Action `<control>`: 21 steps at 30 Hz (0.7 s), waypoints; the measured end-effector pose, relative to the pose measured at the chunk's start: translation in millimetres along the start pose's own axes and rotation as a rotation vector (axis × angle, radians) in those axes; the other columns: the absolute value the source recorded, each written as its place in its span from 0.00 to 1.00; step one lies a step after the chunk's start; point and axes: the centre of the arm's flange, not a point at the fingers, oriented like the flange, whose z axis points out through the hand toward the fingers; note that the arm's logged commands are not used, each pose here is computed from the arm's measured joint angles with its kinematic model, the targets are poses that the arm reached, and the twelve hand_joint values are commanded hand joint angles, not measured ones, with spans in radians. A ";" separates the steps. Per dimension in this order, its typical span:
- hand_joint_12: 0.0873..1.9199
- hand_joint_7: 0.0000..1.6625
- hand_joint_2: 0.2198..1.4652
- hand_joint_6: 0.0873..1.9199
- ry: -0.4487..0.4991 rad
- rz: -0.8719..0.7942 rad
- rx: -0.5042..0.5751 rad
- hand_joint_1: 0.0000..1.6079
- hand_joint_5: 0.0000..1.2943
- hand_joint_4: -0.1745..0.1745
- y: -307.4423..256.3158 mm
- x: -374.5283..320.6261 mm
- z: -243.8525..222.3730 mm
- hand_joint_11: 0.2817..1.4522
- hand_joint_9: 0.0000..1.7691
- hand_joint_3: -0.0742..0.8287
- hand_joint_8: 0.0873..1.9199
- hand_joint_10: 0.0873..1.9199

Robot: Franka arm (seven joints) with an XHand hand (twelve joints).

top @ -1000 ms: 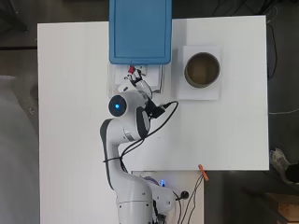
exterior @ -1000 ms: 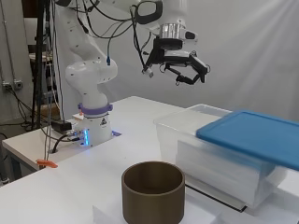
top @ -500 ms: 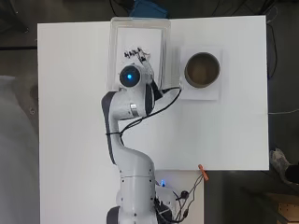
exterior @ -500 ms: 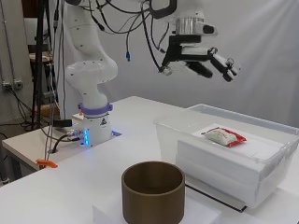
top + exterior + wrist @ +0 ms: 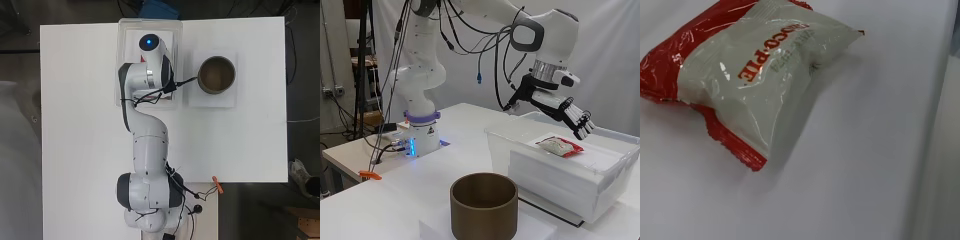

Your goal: Teleoperate dual arm-hand system to remove items from a box

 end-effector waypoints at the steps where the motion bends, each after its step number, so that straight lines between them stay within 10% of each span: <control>1: 0.00 0.21 0.56 0.00 -0.009 0.004 0.008 0.17 0.17 0.39 4.9 1.7 4.2 0.21 0.28 0.06 0.00 0.00; 13: 0.00 0.27 0.60 0.00 -0.029 -0.103 0.108 0.29 0.29 0.43 -28.1 1.9 44.7 0.24 0.32 0.09 0.00 0.00; 14: 0.22 0.37 0.67 0.19 -0.027 -0.119 0.115 0.47 0.42 0.38 -29.2 4.7 46.8 0.32 0.43 0.09 0.23 0.23; 16: 0.74 0.54 0.77 0.54 0.003 -0.141 0.114 0.58 0.55 0.60 -27.2 4.9 42.3 0.56 0.65 0.10 0.77 0.76; 18: 0.92 0.52 0.80 0.65 0.044 -0.219 0.105 0.59 0.58 0.78 -28.6 3.1 38.5 0.55 0.65 0.09 0.95 0.94; 21: 0.28 0.25 0.61 0.16 0.051 -0.371 0.093 0.28 0.26 0.52 -36.1 2.6 41.8 0.21 0.30 0.06 0.24 0.29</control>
